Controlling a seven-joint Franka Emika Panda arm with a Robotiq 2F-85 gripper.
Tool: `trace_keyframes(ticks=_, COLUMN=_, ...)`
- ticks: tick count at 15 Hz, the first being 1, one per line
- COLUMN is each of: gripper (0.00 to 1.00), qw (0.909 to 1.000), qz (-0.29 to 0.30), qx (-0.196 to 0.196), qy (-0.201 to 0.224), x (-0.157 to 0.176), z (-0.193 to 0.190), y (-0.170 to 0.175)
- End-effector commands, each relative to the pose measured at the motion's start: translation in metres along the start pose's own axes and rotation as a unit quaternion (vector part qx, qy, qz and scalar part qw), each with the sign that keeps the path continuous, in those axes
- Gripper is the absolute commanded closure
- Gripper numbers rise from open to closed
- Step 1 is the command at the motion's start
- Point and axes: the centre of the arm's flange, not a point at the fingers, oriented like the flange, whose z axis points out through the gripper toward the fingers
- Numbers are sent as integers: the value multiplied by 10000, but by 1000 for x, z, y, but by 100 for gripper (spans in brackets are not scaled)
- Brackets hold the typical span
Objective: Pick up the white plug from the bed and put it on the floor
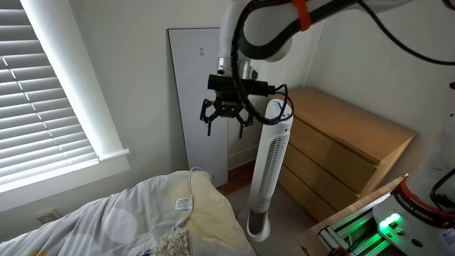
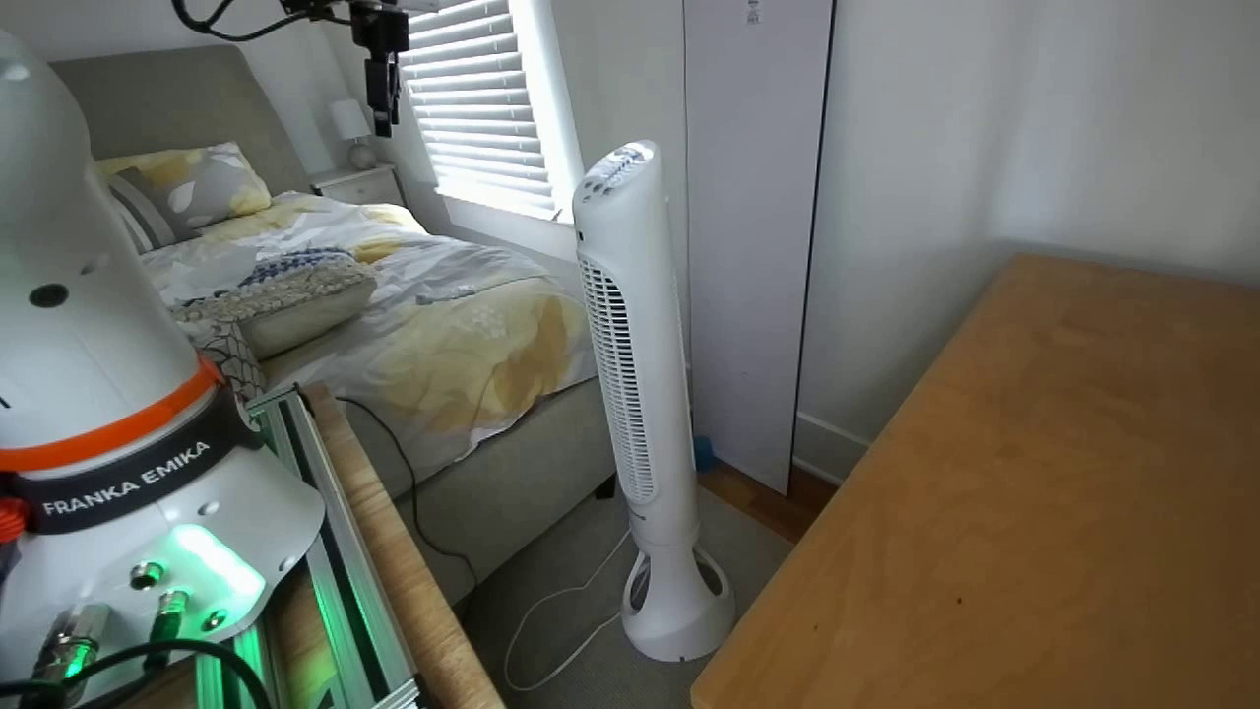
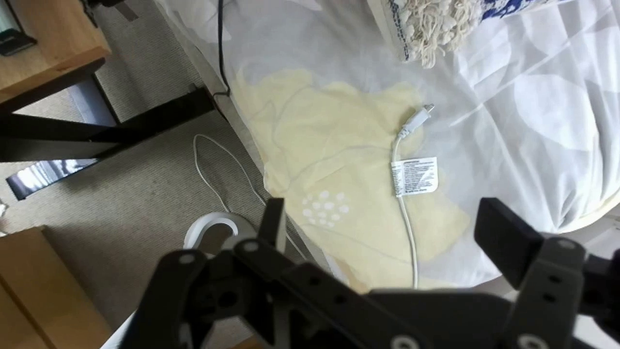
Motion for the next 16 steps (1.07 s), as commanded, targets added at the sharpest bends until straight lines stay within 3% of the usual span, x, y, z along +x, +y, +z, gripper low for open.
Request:
trace_keyframes(ticks=1, gripper=0, qw=9992, qz=370, qx=-168, qy=-69, x=5, z=46, y=-47)
trace_keyframes(ticks=7, gripper=0, qw=9900, qz=1365, qx=-285, qy=-225, x=17, z=124, y=-77)
trace_keyframes(ticks=11, gripper=0, qw=9881, qz=1500, qx=-332, qy=-7, x=29, z=181, y=-94)
trace_keyframes(ticks=16, gripper=0, qw=9848, qz=1729, qx=-76, qy=150, x=46, z=241, y=-115)
